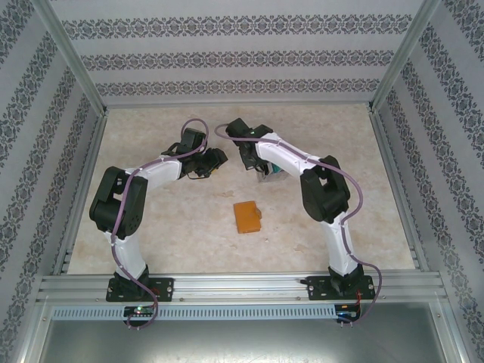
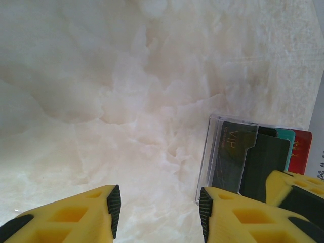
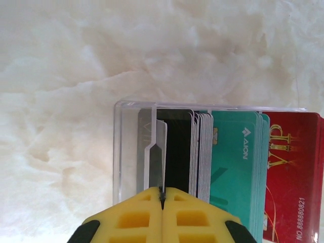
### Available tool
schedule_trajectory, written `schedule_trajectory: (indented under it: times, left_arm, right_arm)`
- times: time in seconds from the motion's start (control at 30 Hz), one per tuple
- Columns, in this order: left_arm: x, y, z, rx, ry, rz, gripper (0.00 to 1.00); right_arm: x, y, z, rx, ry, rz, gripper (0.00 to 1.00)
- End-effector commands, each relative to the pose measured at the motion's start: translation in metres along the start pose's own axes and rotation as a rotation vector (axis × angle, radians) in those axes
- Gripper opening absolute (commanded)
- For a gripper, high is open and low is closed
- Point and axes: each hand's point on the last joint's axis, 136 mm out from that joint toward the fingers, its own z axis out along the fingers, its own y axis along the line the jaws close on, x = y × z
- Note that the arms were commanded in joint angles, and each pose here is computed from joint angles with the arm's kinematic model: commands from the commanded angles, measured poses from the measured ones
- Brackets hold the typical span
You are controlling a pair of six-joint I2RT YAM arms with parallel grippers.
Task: Put the credit cards into the card holder
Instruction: Pick up the credit card from the storage box.
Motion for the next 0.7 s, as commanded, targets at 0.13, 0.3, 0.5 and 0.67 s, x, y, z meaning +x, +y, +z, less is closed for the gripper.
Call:
schedule_trajectory:
  times: [0.13,0.3,0.5,0.67]
  left_arm:
    - [-0.003,-0.007,-0.001,0.028,0.001,0.009,0.48]
    - [0.000,-0.012,-0.008,0.046,0.007,0.023,0.48]
    - [0.009,-0.017,-0.019,0.071,0.025,0.039,0.48]
    - [0.023,-0.012,-0.027,0.059,0.044,0.052,0.48]
  right_arm:
    - [-0.002,-0.003,-0.041,-0.111,-0.016,0.073,0.03]
    - [-0.004,0.000,-0.066,-0.221,-0.064,0.131,0.01]
    - [0.003,0.004,-0.093,-0.376,-0.115,0.258,0.00]
    - [0.022,0.015,-0.101,-0.499,-0.091,0.388,0.00]
